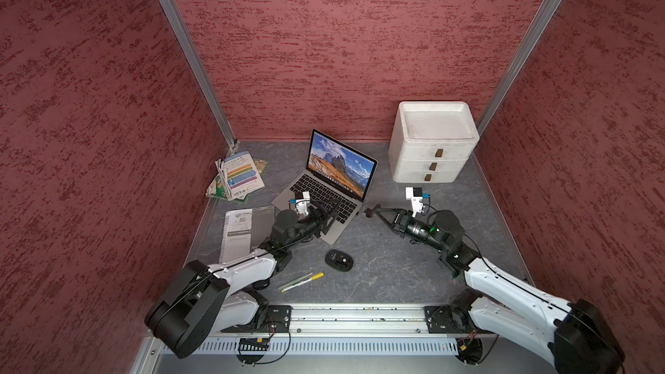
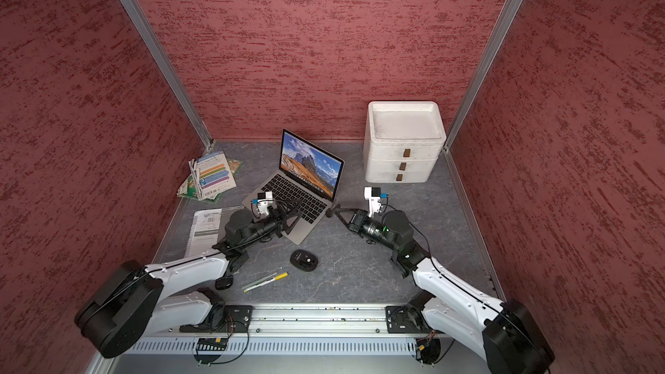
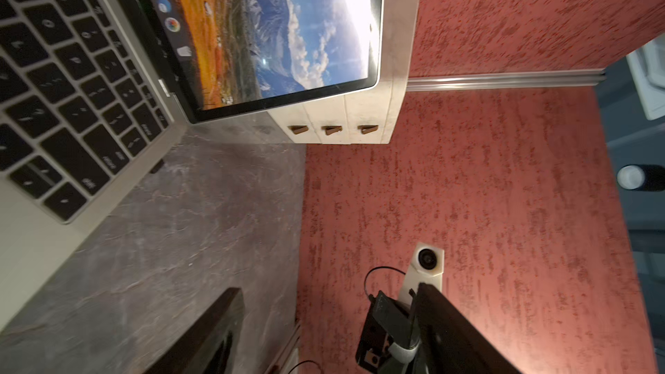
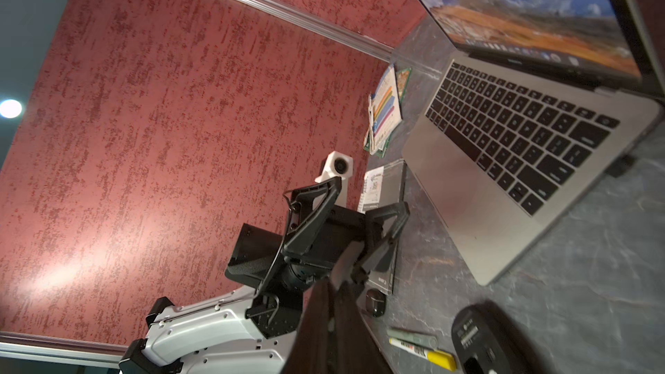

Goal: Insert the wireless mouse receiver into the laptop
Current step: Pick up the lid from the center of the board, then close the lid on the mouse.

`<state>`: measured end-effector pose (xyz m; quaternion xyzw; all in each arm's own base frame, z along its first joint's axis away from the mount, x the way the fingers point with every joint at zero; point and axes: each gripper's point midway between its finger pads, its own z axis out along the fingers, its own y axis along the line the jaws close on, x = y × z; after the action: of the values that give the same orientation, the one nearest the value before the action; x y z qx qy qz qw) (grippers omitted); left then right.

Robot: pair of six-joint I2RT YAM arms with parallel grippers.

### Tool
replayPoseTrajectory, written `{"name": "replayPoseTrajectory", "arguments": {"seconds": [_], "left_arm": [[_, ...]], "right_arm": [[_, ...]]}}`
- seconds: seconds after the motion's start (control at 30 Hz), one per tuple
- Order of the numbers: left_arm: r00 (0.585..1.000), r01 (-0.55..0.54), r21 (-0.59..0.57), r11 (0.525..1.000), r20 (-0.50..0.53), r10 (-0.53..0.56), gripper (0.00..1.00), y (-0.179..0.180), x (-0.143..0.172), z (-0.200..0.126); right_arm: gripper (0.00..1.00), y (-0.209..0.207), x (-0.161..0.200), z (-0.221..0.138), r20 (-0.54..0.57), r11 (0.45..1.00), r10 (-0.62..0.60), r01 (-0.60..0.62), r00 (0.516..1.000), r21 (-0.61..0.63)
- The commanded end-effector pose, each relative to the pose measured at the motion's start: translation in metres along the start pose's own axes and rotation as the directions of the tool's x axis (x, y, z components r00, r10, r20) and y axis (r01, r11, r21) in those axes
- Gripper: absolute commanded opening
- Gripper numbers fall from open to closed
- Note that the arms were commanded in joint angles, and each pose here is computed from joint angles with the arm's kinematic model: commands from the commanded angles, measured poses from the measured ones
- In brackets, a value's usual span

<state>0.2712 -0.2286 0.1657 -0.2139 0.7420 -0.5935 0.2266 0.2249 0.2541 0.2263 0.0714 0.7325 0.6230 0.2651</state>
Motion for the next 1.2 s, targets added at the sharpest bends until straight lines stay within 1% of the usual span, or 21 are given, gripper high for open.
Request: {"name": "replayPoseTrajectory", "arguments": {"seconds": [0.0,0.07,0.17,0.3,0.37,0.47,0.7,0.9,1.17], "left_arm": [[0.974,-0.075,-0.334,0.94,-0.227,-0.003,0.84,0.08,0.037,-0.035],[0.958,-0.108,-0.381,0.918,-0.285,-0.005,0.84,0.088,0.043,-0.048],[0.933,-0.125,-0.416,0.901,-0.358,-0.036,0.83,0.096,0.055,-0.057],[0.904,-0.121,-0.437,0.891,-0.42,-0.083,0.82,0.106,0.069,-0.063],[0.893,-0.118,-0.435,0.892,-0.439,-0.096,0.8,0.108,0.073,-0.064],[0.891,-0.128,-0.426,0.895,-0.446,-0.085,0.79,0.107,0.072,-0.063],[0.881,-0.118,-0.404,0.907,-0.465,-0.092,0.73,0.107,0.075,-0.055],[0.874,-0.111,-0.406,0.907,-0.475,-0.105,0.69,0.112,0.077,-0.052],[0.867,-0.109,-0.411,0.905,-0.484,-0.116,0.65,0.119,0.078,-0.049]], "right_arm": [[0.0,-0.035,0.041,-0.003,-0.129,0.988,0.1,-0.084,0.987,0.127],[0.0,-0.041,0.057,0.002,-0.172,0.984,0.13,-0.106,0.977,0.144],[0.0,-0.042,0.078,0.015,-0.231,0.984,0.141,-0.11,0.963,0.142],[0.0,-0.042,0.101,0.037,-0.303,0.985,0.145,-0.11,0.942,0.13],[0.0,-0.046,0.107,0.043,-0.319,0.984,0.159,-0.123,0.934,0.13],[0.0,-0.049,0.111,0.048,-0.326,0.983,0.168,-0.133,0.93,0.129],[0.0,-0.052,0.116,0.051,-0.345,0.978,0.191,-0.149,0.919,0.146],[0.0,-0.053,0.121,0.057,-0.368,0.978,0.199,-0.159,0.908,0.138],[0.0,-0.063,0.125,0.058,-0.37,0.969,0.231,-0.177,0.9,0.174]]}}
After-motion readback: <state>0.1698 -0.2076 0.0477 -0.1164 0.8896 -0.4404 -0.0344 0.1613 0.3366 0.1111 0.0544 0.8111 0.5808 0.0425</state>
